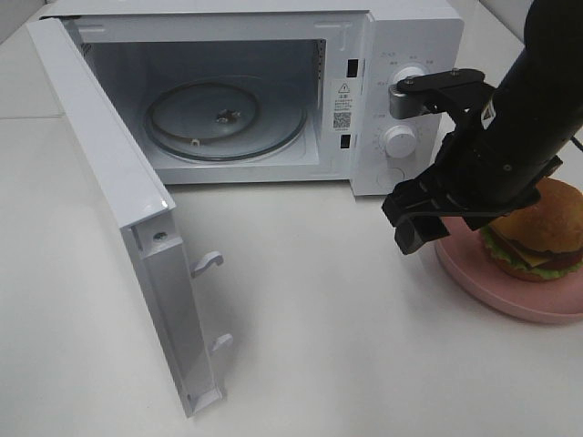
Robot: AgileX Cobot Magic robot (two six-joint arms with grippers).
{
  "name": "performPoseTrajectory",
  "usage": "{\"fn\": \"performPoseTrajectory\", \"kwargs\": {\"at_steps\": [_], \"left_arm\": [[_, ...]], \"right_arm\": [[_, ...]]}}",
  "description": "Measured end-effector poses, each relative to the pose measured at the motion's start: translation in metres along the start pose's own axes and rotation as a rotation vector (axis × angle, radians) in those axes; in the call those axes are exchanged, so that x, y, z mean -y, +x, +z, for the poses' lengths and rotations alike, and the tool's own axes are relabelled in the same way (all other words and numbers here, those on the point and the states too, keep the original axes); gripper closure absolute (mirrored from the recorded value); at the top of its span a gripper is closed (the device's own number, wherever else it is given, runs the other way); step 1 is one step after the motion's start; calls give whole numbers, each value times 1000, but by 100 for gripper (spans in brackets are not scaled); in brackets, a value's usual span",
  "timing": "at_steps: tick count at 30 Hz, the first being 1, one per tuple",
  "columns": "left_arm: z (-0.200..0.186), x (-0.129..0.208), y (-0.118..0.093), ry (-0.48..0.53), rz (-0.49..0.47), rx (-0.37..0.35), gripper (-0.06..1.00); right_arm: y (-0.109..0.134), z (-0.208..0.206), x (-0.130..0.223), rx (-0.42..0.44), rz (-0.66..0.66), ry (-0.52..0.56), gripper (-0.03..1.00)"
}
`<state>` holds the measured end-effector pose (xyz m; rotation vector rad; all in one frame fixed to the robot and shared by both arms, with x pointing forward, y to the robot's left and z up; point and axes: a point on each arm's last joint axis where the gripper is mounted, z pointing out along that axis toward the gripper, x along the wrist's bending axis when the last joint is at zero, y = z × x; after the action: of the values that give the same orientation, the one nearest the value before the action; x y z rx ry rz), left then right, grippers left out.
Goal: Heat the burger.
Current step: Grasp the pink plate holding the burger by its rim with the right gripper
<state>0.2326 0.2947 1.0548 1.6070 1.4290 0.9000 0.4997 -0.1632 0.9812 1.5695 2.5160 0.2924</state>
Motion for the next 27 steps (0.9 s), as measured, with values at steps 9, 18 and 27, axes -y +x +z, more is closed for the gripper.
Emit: {"fn": "performPoseTrajectory", "kwargs": {"at_steps": [9,18,27], "left_arm": [[0,0,0,0,0,0,94],[0,0,0,0,0,0,94],[0,0,0,0,0,0,94]], "right_arm": [[0,30,1,18,-13,95,20],[-4,64,-2,80,-62,135,20],[-9,95,1,131,-155,193,20]]}}
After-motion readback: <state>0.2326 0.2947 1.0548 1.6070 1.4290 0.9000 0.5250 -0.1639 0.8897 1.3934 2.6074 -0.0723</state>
